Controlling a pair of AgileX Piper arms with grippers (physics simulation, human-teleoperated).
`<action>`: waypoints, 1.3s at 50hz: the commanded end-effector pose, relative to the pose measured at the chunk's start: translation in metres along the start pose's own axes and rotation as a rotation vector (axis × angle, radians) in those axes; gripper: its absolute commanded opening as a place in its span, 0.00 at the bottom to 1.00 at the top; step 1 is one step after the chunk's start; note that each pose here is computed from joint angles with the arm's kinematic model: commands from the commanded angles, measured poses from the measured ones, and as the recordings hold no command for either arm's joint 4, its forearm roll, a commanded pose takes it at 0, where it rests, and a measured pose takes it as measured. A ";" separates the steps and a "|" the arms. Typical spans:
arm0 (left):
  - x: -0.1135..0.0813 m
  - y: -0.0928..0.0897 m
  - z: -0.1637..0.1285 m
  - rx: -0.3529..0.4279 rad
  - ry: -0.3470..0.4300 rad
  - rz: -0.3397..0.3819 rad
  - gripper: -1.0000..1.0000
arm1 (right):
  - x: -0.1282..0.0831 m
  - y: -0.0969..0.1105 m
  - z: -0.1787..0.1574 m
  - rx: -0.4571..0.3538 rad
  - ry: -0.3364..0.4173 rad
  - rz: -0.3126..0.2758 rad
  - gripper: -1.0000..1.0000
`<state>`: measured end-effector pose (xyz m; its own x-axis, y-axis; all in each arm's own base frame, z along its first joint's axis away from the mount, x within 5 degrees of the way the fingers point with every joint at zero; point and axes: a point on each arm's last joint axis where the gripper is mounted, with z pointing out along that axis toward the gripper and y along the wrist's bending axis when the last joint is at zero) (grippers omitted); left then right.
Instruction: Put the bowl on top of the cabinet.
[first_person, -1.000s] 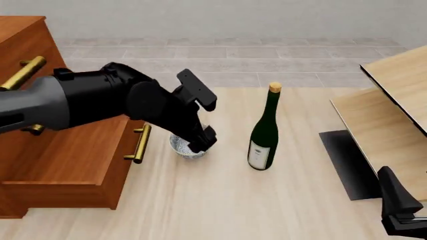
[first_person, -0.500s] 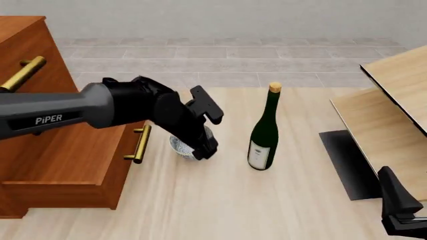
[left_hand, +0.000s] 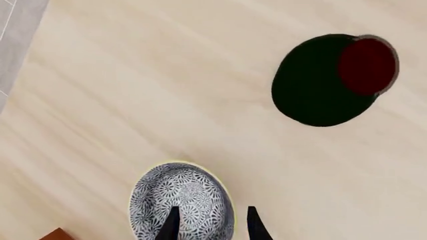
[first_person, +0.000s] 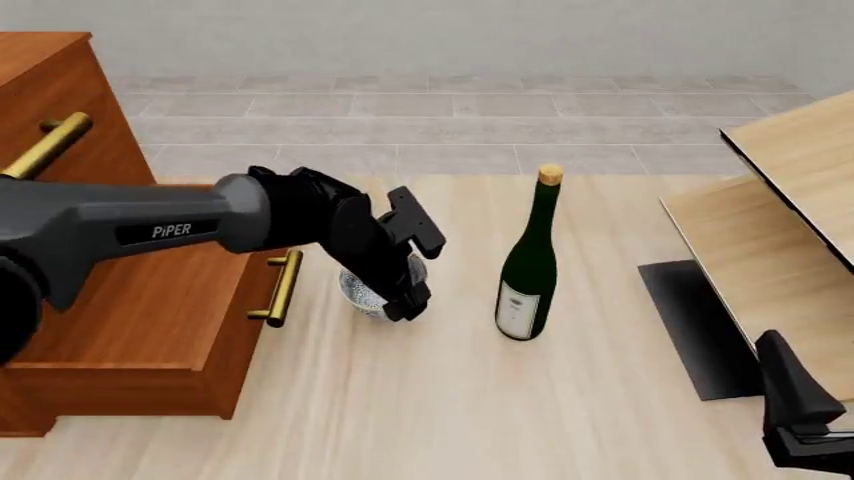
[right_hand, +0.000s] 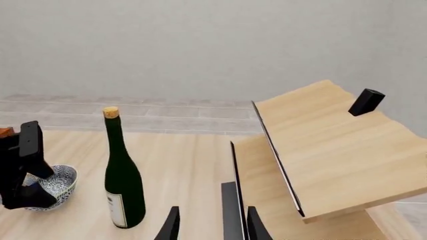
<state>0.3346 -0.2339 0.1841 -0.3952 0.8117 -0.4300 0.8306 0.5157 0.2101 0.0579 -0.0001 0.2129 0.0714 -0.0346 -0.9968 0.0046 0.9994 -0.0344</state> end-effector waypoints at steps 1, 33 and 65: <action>0.001 -0.002 0.015 0.011 0.020 0.006 1.00 | 0.000 0.000 -0.002 0.003 0.000 0.000 1.00; 0.011 -0.017 0.040 0.040 0.059 -0.025 1.00 | 0.001 0.000 -0.002 0.002 0.001 0.001 1.00; 0.011 -0.024 0.032 0.048 0.064 -0.022 0.00 | 0.000 0.000 0.002 0.001 0.001 -0.003 1.00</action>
<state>0.3306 -0.2432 0.1479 -0.4312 0.8115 -0.3943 0.8280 0.5296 0.1845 0.0571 -0.0002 0.2123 0.0701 -0.0372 -0.9969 0.0059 0.9993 -0.0368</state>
